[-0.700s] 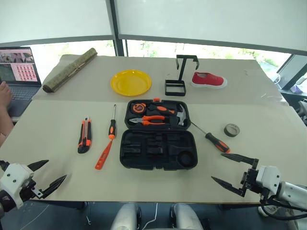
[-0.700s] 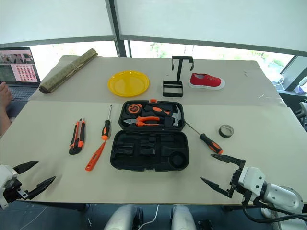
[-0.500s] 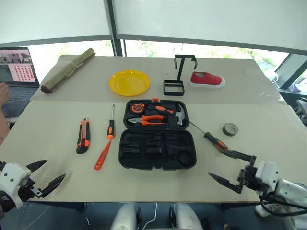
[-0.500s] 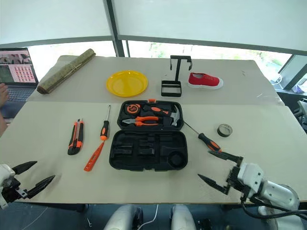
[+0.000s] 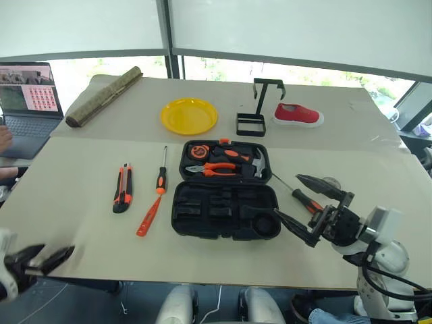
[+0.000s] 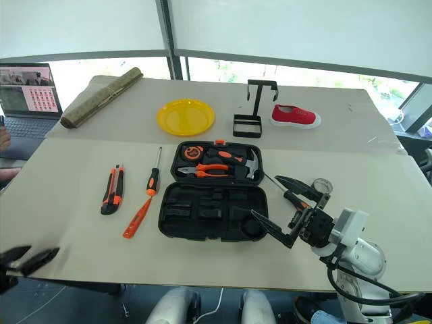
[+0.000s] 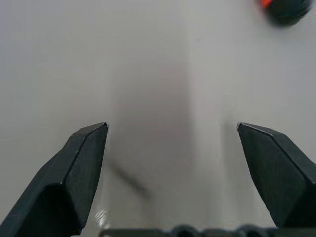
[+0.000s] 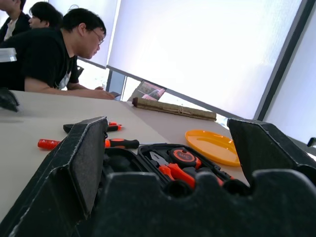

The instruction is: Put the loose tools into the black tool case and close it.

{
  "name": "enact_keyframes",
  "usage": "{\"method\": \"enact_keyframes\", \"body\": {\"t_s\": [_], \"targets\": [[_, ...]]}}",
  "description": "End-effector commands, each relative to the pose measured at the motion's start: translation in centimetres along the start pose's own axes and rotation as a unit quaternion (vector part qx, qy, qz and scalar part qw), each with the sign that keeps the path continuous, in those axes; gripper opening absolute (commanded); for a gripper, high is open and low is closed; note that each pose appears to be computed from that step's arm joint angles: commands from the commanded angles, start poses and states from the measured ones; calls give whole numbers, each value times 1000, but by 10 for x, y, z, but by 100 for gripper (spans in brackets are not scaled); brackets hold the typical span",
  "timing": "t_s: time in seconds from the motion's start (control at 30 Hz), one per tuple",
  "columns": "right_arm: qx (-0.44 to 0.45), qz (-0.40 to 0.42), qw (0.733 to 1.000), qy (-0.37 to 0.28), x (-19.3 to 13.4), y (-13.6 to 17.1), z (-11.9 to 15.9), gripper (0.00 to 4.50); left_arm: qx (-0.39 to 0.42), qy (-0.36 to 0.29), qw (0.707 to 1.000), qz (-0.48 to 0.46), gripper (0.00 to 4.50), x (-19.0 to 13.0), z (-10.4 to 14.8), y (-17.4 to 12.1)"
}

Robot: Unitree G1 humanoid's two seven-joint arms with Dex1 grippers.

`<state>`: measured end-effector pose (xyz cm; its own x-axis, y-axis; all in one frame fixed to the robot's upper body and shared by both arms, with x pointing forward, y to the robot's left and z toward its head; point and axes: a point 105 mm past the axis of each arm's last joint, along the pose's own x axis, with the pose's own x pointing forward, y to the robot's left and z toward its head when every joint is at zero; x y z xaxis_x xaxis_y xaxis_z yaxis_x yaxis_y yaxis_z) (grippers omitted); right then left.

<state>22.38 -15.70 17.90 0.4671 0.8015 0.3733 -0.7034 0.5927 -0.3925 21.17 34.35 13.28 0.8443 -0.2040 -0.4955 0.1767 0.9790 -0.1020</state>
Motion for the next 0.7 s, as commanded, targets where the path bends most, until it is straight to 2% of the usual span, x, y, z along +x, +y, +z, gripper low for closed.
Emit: {"method": "enact_keyframes", "body": {"t_s": [0.03,0.17,0.3,0.47,0.7], "targets": [[-23,-6,1000,-18,6,-4,14,448,21,12,998,-66,450,29,44,-49],[-20,-10,1000,-16,8,-5,16,448,20,31,997,-66,450,66,65,-78],[-19,-15,1000,-5,7,-4,17,448,17,63,998,-14,450,108,67,-93],[-17,-24,1000,6,2,0,16,448,-2,57,998,32,450,132,67,-91],[-10,-34,999,14,-5,4,11,448,-33,63,997,-8,450,163,63,-115]]}}
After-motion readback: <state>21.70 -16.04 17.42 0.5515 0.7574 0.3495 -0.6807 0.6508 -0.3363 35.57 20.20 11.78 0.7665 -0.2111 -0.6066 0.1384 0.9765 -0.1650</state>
